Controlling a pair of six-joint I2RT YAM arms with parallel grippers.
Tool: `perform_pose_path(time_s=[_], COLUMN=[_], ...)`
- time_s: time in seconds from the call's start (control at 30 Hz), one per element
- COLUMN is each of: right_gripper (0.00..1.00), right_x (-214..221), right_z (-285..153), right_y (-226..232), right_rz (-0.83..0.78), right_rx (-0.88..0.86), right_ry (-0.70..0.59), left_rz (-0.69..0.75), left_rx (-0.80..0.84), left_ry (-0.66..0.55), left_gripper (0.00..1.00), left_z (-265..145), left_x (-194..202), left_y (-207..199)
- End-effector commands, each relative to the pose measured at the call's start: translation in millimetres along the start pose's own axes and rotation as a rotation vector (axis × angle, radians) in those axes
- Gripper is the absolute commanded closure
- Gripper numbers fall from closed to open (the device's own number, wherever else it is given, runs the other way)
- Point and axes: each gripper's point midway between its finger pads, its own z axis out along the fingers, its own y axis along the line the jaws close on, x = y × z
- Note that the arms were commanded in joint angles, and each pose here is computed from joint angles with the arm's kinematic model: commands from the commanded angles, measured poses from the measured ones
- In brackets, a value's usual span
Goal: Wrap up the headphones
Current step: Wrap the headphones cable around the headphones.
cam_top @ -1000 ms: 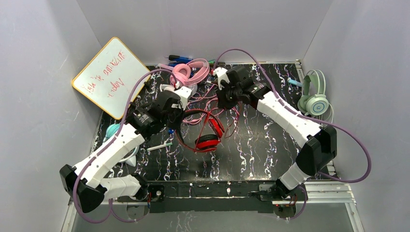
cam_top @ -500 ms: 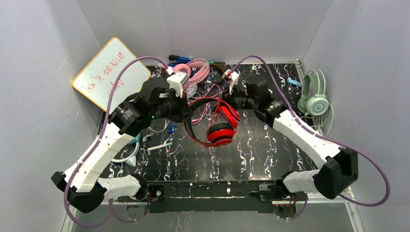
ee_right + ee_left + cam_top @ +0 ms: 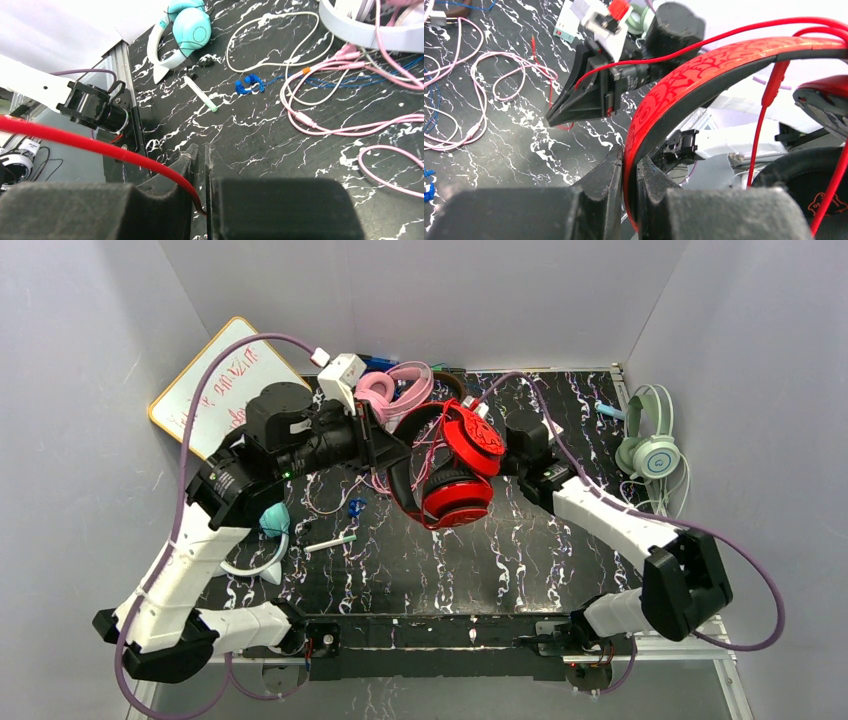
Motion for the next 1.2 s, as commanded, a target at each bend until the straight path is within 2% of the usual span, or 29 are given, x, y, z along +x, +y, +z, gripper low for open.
perform_pose_path(time_s=[0.0,0.23,0.4,0.6,0.8,0.9,1.17], right_gripper=[0.81,0.75,0.76,0.77,0.89,0.89,0.91], right_x=[-8.2,13.9,39.6,72.6,95.6,98.2,94.6], right_z=[7.1,16.0,23.0,31.8,27.8,22.3,15.1], right_y=[3.0,-5.8,-8.8,14.5,61.7,95.0,164.0], right_rz=[-0.009,0.015,0.082,0.138,0.155,0.147,0.137], right_rx=[-0.064,-0.094,-0.134,-0.204,-0.287,-0.342,-0.453], right_ry=[-0.06,-0.057,-0.011,0.032,0.067,0.065,0.058], left_rz=[-0.053,-0.1,-0.078,-0.047,-0.007,0.01,-0.023], left_rx=[0.039,-0.087,-0.241,-0.423,-0.612,-0.706,-0.817], left_ry=[-0.084,-0.095,-0.178,-0.28,-0.338,-0.333,-0.329], left_gripper=[1.0,1.0,1.0,1.0,1.0,1.0,1.0], left_z=[-16.0,-18.6,-32.3,-54.8,-58.4,-51.0,-31.4], left_x=[-26.3,-39.6,-53.5,-69.6,-71.0,-69.6,-72.8], left_y=[-20.6,-7.3,18.0,47.8,86.1,104.9,143.3])
